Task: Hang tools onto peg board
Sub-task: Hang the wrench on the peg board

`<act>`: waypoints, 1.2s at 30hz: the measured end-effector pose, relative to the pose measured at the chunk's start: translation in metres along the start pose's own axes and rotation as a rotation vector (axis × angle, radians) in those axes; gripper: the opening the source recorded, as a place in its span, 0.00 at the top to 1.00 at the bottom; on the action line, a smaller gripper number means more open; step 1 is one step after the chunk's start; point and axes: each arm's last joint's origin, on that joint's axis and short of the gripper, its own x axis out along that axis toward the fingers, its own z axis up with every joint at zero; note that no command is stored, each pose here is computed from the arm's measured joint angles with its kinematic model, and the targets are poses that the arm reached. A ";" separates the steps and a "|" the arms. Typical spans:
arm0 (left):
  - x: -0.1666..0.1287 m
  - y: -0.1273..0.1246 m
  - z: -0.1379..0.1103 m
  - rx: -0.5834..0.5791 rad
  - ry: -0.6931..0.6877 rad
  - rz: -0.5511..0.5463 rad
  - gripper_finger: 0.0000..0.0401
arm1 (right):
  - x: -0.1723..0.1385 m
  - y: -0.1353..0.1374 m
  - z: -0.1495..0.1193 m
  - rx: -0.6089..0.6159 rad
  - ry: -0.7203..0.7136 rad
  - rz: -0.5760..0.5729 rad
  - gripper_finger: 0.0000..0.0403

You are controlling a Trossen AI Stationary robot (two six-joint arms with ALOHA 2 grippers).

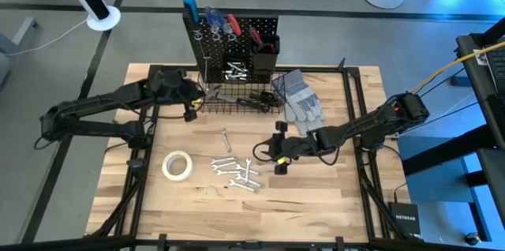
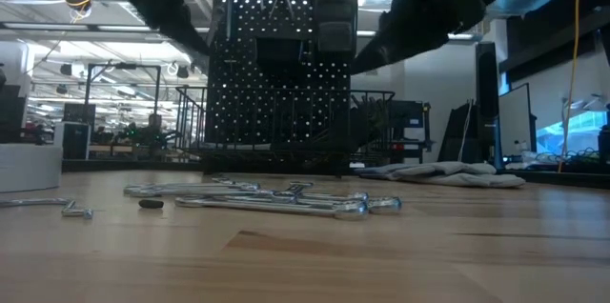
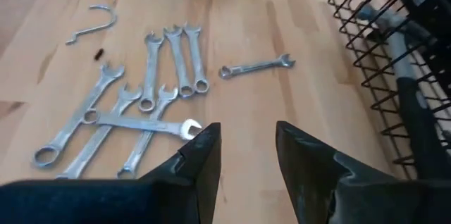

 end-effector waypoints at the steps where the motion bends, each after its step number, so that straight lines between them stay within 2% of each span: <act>1: 0.002 0.000 -0.004 0.008 -0.002 0.006 1.00 | 0.000 0.000 0.001 -0.010 -0.002 -0.005 0.65; 6: 0.007 0.005 -0.020 -0.017 -0.073 0.073 1.00 | 0.000 0.000 0.005 -0.034 -0.027 -0.006 0.65; 11: 0.021 0.009 -0.037 -0.042 -0.113 0.030 1.00 | 0.000 -0.001 0.008 -0.054 -0.052 -0.011 0.65; 16: 0.030 0.011 -0.051 -0.128 -0.119 -0.014 1.00 | 0.000 -0.001 0.007 -0.054 -0.051 -0.024 0.65; 25: 0.028 0.013 -0.046 -0.228 -0.195 -0.036 1.00 | 0.000 -0.001 0.007 -0.054 -0.050 -0.024 0.65; 31: 0.028 0.020 -0.053 -0.304 -0.157 -0.022 1.00 | 0.000 -0.001 0.007 -0.054 -0.049 -0.024 0.65; 36: 0.029 0.022 -0.054 -0.336 -0.165 -0.051 1.00 | 0.000 -0.001 0.007 -0.054 -0.050 -0.024 0.65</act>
